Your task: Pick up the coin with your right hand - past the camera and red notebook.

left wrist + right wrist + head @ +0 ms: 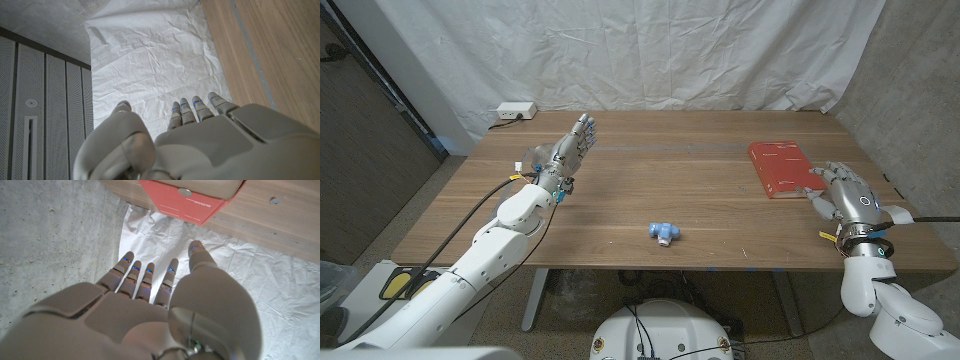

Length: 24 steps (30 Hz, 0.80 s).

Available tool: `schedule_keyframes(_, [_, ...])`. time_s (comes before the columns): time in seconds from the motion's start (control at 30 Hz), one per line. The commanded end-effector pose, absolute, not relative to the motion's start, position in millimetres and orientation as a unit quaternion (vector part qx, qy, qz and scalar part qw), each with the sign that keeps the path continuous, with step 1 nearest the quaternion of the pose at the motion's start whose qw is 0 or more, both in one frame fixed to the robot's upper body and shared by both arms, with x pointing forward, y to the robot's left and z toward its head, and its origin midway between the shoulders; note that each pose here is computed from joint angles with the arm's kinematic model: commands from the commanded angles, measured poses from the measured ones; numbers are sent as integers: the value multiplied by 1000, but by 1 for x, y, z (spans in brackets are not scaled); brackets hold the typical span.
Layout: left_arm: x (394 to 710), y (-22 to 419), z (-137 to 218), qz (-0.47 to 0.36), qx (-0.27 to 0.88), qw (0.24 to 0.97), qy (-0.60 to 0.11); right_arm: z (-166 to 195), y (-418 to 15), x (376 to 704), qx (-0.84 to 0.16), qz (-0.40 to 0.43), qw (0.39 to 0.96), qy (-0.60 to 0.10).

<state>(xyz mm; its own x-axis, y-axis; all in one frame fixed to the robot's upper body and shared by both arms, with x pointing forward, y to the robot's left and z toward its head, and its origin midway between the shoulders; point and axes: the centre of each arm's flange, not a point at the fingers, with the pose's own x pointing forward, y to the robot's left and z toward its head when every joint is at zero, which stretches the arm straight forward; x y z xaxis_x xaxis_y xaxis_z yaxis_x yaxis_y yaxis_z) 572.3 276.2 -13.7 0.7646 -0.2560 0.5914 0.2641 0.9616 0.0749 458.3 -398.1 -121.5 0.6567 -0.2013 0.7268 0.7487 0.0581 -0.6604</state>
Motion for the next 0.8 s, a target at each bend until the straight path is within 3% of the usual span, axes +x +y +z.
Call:
schedule_keyframes(0.03, [574,278,-13,-140,-9,939,-315,-123,-396,468,-612,-341,677,-224])
schedule_keyframes(0.8, [568,281,-13,-134,-8,939,-318,-124,-389,486,-625,-346,663,-224])
